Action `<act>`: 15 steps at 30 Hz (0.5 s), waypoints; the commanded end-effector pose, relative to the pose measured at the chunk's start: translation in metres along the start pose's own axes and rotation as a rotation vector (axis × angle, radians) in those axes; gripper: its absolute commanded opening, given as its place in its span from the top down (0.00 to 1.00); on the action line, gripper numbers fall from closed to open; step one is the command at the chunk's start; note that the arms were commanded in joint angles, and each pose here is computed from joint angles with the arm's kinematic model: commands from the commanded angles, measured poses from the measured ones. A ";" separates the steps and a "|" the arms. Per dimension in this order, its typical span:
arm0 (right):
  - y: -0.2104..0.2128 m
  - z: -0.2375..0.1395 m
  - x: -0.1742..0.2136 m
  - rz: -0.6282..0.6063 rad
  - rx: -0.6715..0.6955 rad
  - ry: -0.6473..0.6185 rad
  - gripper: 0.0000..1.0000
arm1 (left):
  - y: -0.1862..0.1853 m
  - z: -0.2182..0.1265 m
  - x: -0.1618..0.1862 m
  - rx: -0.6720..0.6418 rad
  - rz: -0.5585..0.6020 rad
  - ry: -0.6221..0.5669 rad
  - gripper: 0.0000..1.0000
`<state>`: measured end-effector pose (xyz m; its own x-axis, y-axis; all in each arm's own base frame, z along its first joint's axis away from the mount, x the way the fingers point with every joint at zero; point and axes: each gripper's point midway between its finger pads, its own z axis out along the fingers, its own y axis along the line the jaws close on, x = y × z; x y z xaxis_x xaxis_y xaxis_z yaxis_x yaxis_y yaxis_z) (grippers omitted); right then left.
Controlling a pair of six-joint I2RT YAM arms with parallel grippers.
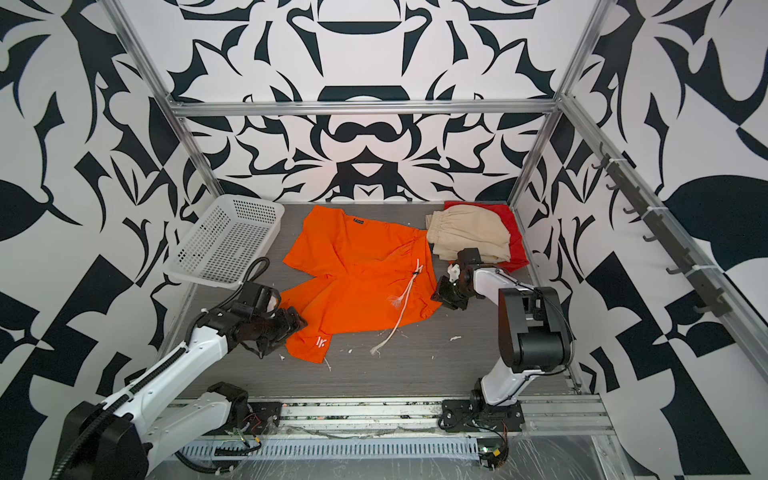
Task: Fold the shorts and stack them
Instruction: 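Grasp the orange shorts' waistband with the right gripper and the leg hem with the left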
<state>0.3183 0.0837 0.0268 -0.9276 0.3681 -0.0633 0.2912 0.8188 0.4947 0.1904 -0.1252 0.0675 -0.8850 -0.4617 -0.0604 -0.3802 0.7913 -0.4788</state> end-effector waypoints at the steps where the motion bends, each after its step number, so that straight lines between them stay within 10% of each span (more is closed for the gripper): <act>1: 0.006 -0.005 -0.003 0.000 -0.024 -0.039 0.88 | 0.005 0.002 0.015 0.010 -0.064 0.041 0.16; 15: 0.028 -0.026 0.021 0.030 -0.048 -0.116 1.00 | 0.014 0.030 0.058 0.012 -0.239 0.131 0.31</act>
<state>0.3003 0.1014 0.0529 -0.9053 0.4061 -0.1247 0.2853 0.7988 0.5297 0.1435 -0.1534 0.0377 -0.8542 -0.5031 0.1316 -0.4954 0.7102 -0.5002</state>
